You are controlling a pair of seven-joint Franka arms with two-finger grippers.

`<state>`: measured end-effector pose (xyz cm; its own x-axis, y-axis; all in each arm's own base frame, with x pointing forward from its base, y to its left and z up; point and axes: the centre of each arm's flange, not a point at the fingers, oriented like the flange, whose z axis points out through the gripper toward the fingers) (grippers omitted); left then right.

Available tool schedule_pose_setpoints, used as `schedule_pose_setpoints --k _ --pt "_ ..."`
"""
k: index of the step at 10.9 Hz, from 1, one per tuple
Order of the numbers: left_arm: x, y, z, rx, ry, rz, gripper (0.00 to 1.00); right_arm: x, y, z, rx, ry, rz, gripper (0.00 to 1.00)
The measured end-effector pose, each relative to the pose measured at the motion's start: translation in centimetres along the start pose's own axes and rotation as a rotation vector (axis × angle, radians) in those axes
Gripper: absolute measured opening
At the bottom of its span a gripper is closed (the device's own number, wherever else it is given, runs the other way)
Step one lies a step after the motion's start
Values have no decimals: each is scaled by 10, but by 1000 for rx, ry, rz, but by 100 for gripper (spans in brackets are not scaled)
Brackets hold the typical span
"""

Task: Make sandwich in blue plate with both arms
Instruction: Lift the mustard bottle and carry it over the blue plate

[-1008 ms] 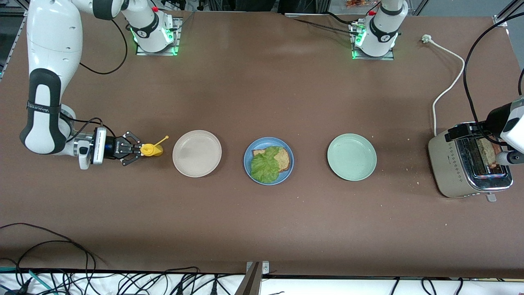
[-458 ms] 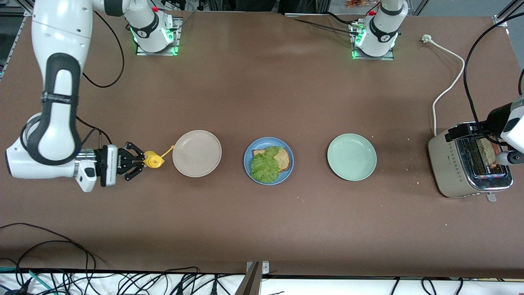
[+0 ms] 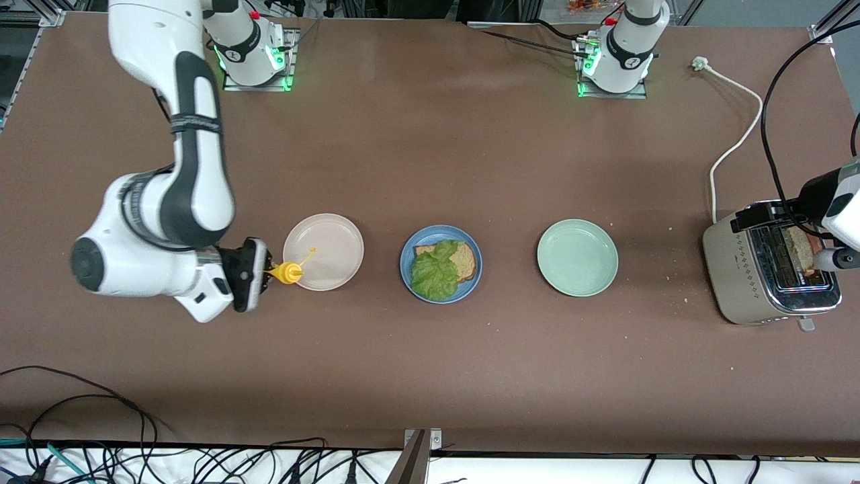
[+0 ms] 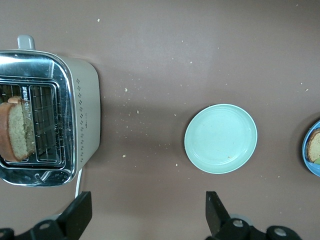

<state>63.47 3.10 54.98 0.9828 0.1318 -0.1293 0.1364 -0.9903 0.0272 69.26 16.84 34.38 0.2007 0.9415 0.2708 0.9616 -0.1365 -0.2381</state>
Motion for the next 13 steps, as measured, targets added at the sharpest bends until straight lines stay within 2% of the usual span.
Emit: schedule_pose_setpoints --k 2,4,6,8,10,13 --pt "0 0 0 0 0 0 100 62 -20 6 -92 -157 -34 4" --pt "0 0 0 0 0 0 100 122 -48 19 -192 -257 -74 4" --pt "0 0 0 0 0 0 100 165 -76 39 -277 -393 -101 4" --pt "0 0 0 0 -1 0 100 203 -108 64 -359 -537 -155 4" --pt "0 0 0 0 -1 0 100 234 -140 99 -426 -651 -196 4" --pt "0 0 0 0 -1 0 100 253 -164 141 -487 -780 -262 4"
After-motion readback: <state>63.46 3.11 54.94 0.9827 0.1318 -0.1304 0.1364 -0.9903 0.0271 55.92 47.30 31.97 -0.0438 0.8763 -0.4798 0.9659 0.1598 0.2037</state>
